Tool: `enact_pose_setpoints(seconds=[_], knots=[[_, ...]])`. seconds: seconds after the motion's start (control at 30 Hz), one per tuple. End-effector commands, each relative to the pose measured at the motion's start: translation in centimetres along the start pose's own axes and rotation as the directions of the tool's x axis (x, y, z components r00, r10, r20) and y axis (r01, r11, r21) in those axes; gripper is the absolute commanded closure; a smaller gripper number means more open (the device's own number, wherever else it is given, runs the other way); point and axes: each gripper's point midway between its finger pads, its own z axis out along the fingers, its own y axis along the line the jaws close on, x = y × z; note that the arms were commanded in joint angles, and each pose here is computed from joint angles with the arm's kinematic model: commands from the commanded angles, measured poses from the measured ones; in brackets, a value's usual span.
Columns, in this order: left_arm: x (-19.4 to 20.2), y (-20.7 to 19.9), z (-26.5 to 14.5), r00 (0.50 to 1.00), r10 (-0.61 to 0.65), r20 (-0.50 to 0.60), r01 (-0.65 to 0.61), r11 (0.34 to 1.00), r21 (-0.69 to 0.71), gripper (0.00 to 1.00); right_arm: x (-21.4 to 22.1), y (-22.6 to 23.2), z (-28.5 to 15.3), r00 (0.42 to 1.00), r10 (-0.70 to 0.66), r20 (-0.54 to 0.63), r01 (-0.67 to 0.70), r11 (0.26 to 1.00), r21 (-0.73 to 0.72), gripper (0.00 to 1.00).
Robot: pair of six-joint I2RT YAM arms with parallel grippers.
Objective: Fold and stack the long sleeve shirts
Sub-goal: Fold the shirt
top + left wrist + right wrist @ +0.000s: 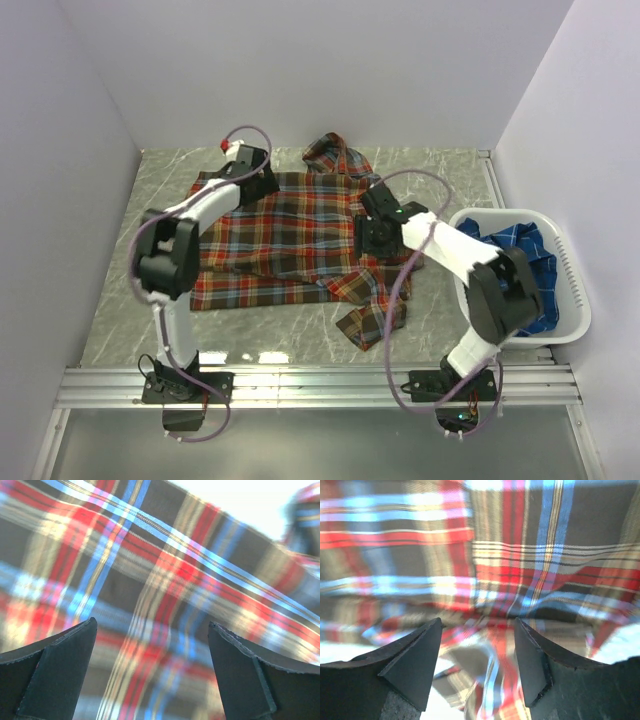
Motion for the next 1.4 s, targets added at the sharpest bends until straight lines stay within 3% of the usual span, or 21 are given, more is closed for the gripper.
enact_pose_setpoints(seconds=[0.0, 0.17, 0.4, 0.6, 0.77, 0.87, 0.93, 1.03, 1.07, 1.17, 1.33, 1.37], knots=[[-4.9, -1.6, -8.6, 0.992, -0.066, 0.108, 0.051, 0.99, 0.133, 0.01, -2.1, 0.8, -5.7, 0.988, -0.05, 0.147, 0.052, 0.999, -0.013, 0.33], [-4.0, 1.2, -13.8, 0.992, -0.024, 0.127, 0.008, 0.992, 0.127, 0.01, 4.6, -0.7, -5.6, 0.998, -0.049, 0.035, 0.048, 0.999, 0.011, 0.34], [-5.2, 7.5, -20.9, 0.951, -0.007, 0.309, -0.012, 0.998, 0.061, 0.01, 11.8, -2.0, -7.2, 0.998, -0.044, -0.042, 0.043, 0.999, -0.02, 0.36], [-3.6, 12.3, -22.5, 0.919, 0.011, 0.395, 0.0, 1.0, -0.028, 0.01, 14.5, -1.9, -7.2, 0.996, -0.013, -0.087, 0.006, 0.997, -0.071, 0.37], [-2.2, 13.7, -22.4, 0.914, 0.008, 0.407, 0.008, 0.999, -0.038, 0.01, 15.8, -0.2, -5.9, 0.99, -0.001, -0.144, -0.023, 0.986, -0.162, 0.38], [-2.4, 13.4, -22.4, 0.916, 0.007, 0.402, 0.006, 0.999, -0.031, 0.01, 16.7, -0.7, -4.7, 0.982, 0.0, -0.189, -0.024, 0.992, -0.126, 0.4], [-2.4, 13.4, -22.2, 0.919, 0.02, 0.394, -0.003, 0.999, -0.043, 0.01, 17.0, -0.7, -4.2, 0.979, 0.0, -0.206, -0.023, 0.993, -0.112, 0.48], [-2.1, 13.4, -21.7, 0.925, 0.028, 0.379, -0.009, 0.999, -0.053, 0.01, 15.9, -0.8, -4.5, 0.984, -0.007, -0.177, -0.01, 0.996, -0.093, 0.71], [-2.0, 13.3, -21.7, 0.926, 0.027, 0.377, -0.01, 0.999, -0.047, 0.01, 15.7, -1.0, -4.8, 0.985, -0.009, -0.17, -0.004, 0.997, -0.079, 0.86], [-2.1, 13.3, -21.7, 0.925, 0.024, 0.378, -0.009, 0.999, -0.043, 0.01, 13.9, -0.9, -6.1, 0.991, -0.027, -0.132, 0.02, 0.998, -0.052, 1.0], [-2.1, 13.3, -21.5, 0.928, 0.025, 0.372, -0.012, 0.999, -0.038, 0.01, 8.2, -0.3, -9.6, 0.998, -0.057, -0.011, 0.057, 0.998, 0.001, 1.0], [-2.0, 13.2, -21.4, 0.93, 0.027, 0.367, -0.015, 0.999, -0.036, 0.01, 7.7, -0.7, -9.6, 0.998, -0.059, -0.035, 0.06, 0.997, 0.038, 1.0]])
